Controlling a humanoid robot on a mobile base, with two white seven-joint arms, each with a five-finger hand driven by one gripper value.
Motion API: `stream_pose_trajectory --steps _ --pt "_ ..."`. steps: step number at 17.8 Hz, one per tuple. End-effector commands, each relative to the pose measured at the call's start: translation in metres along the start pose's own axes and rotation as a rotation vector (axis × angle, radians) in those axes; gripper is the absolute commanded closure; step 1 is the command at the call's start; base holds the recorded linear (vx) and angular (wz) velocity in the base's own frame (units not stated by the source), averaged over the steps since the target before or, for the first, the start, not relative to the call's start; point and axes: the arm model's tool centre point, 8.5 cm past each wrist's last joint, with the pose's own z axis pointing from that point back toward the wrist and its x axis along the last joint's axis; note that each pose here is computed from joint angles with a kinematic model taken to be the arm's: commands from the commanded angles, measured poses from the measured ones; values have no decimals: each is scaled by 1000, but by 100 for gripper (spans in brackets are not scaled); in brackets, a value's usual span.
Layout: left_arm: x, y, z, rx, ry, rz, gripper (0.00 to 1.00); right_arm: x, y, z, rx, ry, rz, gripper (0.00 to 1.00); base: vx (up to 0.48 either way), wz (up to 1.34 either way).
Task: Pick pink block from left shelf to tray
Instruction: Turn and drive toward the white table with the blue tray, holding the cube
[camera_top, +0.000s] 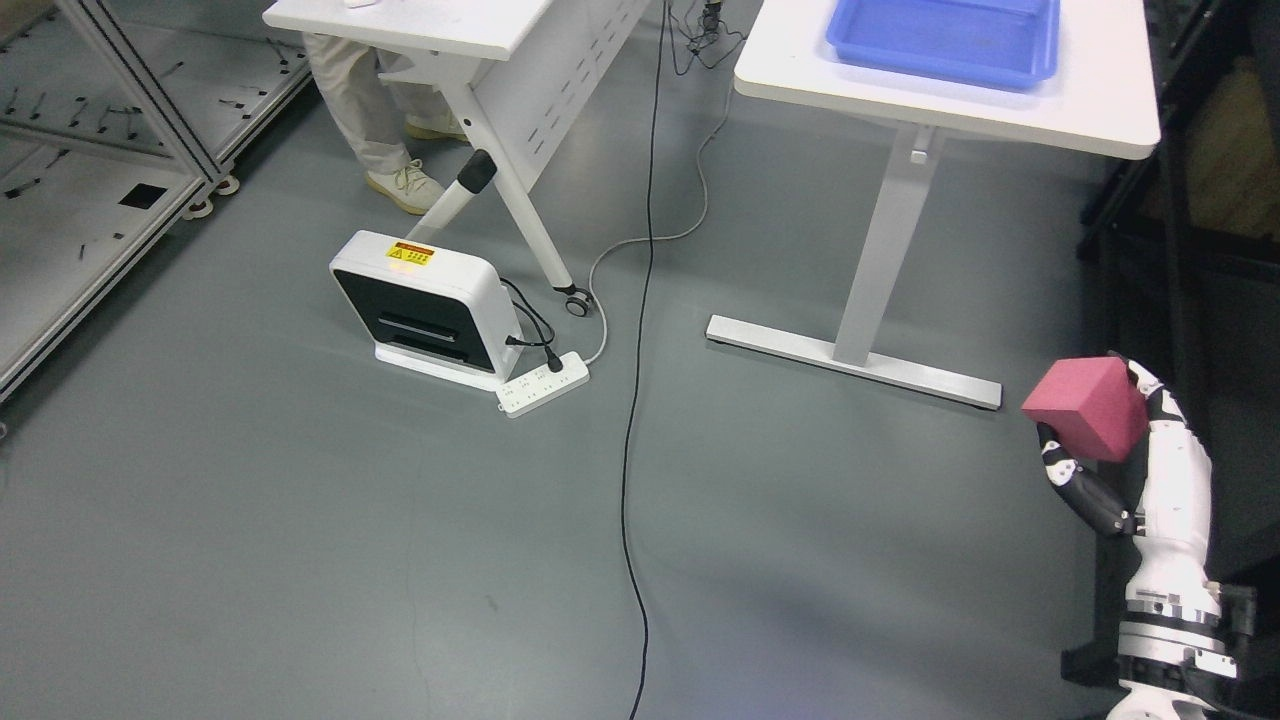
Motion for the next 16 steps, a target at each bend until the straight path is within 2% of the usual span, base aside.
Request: stream_pose_trajectory --steps 1,10,16 --pt "-5 11 2 17 8 -4 0 -1 -3 -1 7 -10 13 97 127 357" --pt "-5 11 2 17 8 -4 0 -1 -3 -2 7 -9 12 97 197 158" --pt "-5 11 2 17 9 -4 0 -1 -3 -2 7 -12 12 97 339 -167"
